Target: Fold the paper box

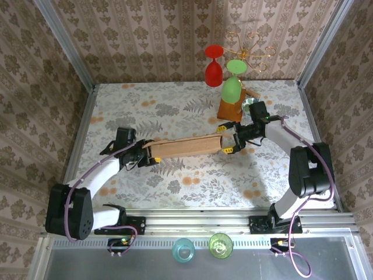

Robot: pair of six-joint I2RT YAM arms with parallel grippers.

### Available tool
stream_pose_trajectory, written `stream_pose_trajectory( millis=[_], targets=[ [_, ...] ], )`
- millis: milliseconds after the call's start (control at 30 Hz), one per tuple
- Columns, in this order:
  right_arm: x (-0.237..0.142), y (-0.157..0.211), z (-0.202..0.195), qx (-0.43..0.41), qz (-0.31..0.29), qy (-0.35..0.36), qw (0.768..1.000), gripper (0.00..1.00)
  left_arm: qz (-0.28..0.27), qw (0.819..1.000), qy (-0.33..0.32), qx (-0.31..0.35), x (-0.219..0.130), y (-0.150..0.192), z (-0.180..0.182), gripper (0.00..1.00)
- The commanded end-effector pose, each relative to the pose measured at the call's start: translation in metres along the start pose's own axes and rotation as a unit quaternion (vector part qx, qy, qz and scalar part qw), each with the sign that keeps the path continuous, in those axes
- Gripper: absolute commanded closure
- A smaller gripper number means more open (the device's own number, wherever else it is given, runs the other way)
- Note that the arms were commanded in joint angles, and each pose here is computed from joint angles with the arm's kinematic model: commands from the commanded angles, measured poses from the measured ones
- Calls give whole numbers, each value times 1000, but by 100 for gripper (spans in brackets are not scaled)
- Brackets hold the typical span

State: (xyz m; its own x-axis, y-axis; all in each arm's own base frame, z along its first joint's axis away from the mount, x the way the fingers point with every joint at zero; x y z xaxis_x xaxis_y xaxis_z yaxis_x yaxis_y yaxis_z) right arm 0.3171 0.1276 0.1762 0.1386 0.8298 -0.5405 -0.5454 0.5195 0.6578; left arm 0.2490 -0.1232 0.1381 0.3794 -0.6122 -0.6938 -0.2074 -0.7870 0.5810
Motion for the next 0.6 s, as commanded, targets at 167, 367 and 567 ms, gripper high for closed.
stream_pose_trajectory(
  millis=[167,367,567],
  targets=[
    [-61,28,13,-254,-160,46,953,28,-34,997,-51,-40,-27,-16,12,74],
    [-68,67,21,-537,-235,111,803,47,-45,995,-81,-34,-37,-27,8,74],
    [-47,93,28,-709,-219,174,648,47,-48,994,-92,-33,-36,-35,1,73]
  ],
)
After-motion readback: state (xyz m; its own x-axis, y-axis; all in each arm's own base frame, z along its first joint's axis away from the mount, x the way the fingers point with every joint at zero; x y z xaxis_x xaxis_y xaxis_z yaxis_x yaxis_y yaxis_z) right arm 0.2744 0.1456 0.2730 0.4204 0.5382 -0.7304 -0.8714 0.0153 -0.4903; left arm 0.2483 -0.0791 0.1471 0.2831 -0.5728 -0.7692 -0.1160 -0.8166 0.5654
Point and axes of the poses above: each hand's point on the last joint's axis, 136 mm out from that joint toward the fingers, its own x axis out along the fingers, its own z axis along the line the jaws close on, y = z × x, the point moved 6 cm from there along -x, back along the fingers, and after that the axes turned 6 degrees about x, right-handed, at the moved point
